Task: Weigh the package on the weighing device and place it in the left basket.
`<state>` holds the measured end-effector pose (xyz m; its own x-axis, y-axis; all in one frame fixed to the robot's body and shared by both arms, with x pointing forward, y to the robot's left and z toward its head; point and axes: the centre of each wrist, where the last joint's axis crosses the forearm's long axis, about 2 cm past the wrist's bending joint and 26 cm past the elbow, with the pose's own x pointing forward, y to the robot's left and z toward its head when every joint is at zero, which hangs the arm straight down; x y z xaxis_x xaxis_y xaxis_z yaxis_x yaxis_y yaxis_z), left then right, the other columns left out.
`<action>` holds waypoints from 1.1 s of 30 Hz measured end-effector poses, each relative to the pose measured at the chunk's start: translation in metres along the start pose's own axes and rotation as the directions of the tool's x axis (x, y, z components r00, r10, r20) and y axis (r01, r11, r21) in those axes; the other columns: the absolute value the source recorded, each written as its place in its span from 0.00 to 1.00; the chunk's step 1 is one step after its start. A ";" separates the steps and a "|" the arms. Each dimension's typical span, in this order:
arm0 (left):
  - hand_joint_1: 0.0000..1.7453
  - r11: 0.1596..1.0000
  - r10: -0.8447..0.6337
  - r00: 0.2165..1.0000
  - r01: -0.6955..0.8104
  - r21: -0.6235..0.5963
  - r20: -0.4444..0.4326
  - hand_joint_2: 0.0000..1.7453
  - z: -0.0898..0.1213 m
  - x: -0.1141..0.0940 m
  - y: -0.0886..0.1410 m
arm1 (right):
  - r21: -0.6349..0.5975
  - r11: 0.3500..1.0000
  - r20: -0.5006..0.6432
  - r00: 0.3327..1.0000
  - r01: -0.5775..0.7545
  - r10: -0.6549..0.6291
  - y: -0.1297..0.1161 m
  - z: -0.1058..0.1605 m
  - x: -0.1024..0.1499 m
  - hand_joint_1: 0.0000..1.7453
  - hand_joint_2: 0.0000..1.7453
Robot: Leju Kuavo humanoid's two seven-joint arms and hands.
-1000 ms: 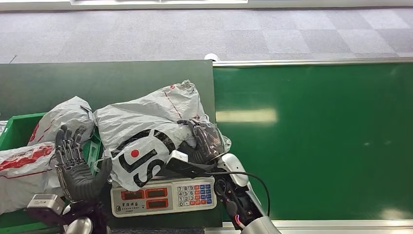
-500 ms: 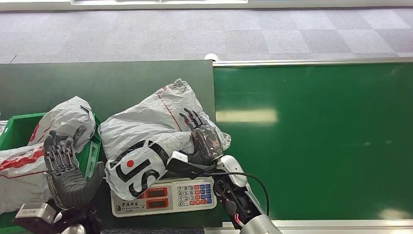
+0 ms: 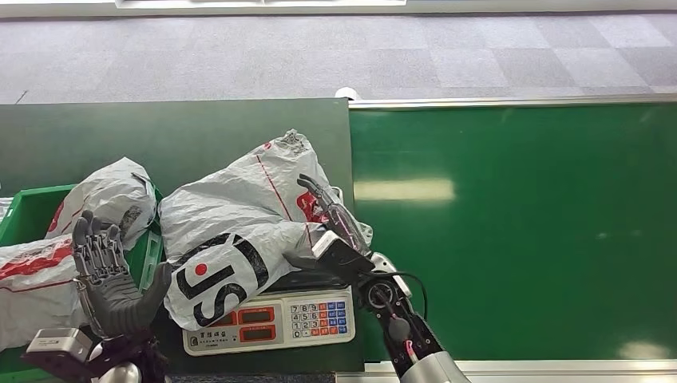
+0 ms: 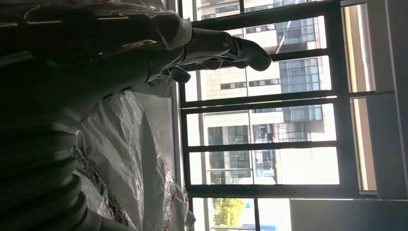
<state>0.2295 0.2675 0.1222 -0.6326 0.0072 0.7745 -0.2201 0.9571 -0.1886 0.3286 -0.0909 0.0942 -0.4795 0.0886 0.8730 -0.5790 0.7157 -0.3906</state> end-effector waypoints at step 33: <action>0.00 0.935 -0.334 0.942 0.335 -0.113 0.035 1.00 0.031 0.028 0.031 | -0.671 0.741 0.006 1.000 0.023 -0.025 -0.053 0.222 0.025 0.00 1.00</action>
<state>0.1816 0.2887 0.1196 -0.5488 -0.3227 0.7712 -0.3342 0.9302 0.1514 0.2011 -0.2802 0.0719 -0.4687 0.0666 0.8809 0.0027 0.9973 -0.0739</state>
